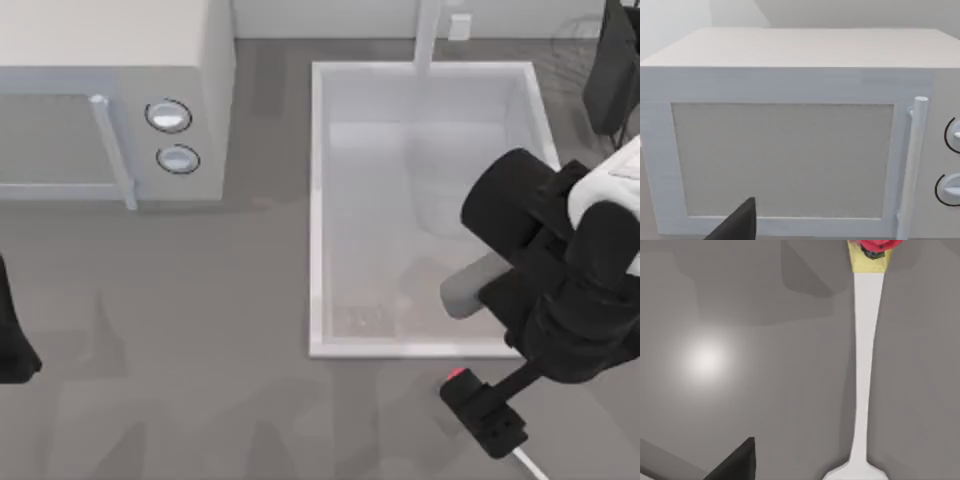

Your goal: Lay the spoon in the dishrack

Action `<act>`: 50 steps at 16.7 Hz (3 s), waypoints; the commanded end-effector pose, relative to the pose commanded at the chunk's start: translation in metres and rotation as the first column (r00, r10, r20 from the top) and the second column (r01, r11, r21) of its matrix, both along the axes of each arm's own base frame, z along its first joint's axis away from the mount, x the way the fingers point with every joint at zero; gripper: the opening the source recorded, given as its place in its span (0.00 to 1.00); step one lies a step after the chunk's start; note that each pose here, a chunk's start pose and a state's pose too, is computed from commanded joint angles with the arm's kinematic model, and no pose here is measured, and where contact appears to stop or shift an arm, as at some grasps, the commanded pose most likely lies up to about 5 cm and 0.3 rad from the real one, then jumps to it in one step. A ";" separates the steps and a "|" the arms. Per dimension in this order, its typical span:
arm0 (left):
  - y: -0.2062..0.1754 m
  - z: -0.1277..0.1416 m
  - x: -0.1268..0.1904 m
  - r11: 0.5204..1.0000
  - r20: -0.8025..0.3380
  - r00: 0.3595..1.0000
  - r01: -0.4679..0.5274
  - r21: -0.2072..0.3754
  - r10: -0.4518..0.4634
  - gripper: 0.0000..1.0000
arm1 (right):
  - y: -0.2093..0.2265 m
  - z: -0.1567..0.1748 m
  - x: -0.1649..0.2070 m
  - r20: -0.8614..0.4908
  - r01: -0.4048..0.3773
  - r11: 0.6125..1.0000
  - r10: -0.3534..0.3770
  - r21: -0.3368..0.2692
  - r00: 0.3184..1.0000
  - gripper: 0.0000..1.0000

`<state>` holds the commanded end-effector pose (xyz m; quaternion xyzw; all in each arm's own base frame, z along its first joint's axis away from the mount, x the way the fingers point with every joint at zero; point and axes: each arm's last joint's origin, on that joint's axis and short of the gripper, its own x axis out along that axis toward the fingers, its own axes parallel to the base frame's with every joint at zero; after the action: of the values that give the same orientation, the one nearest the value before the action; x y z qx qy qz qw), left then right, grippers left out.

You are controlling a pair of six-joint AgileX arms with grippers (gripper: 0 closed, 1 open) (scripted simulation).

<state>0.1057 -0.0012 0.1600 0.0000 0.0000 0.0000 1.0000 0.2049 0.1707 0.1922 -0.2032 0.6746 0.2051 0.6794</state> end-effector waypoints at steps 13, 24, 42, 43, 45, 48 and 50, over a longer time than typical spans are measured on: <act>0.000 0.000 0.000 1.000 0.000 1.000 0.000 0.000 0.000 1.00 | 0.002 -0.099 0.000 -0.001 -0.004 1.000 0.004 -0.001 1.000 1.00; 0.000 0.000 0.000 1.000 0.000 1.000 0.000 0.000 0.000 1.00 | 0.002 -0.099 0.000 -0.001 -0.004 1.000 0.004 -0.001 1.000 0.32; 0.000 0.000 0.000 1.000 0.000 1.000 0.000 0.000 0.000 1.00 | 0.012 -0.049 0.012 0.041 0.000 1.000 -0.002 0.028 0.999 0.00; 0.000 0.000 0.000 1.000 0.000 1.000 0.000 0.000 0.000 1.00 | 0.014 -0.037 0.015 0.041 0.002 1.000 -0.003 0.028 0.999 0.00; 0.000 0.000 0.000 1.000 0.000 1.000 0.000 0.000 0.000 1.00 | 0.018 -0.007 0.019 0.027 0.003 1.000 -0.003 0.017 1.000 0.00; 0.000 0.000 0.000 1.000 0.000 1.000 0.000 0.000 0.000 1.00 | 0.016 0.043 0.017 -0.003 -0.001 1.000 0.001 -0.008 1.000 0.00; 0.000 0.000 0.000 1.000 0.000 1.000 0.000 0.000 0.000 1.00 | 0.012 0.075 0.012 -0.006 -0.003 1.000 0.003 -0.010 1.000 0.00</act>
<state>0.1057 -0.0012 0.1600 0.0000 0.0000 0.0000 1.0000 0.2166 0.1832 0.2675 -0.2072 0.6772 0.2034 0.6761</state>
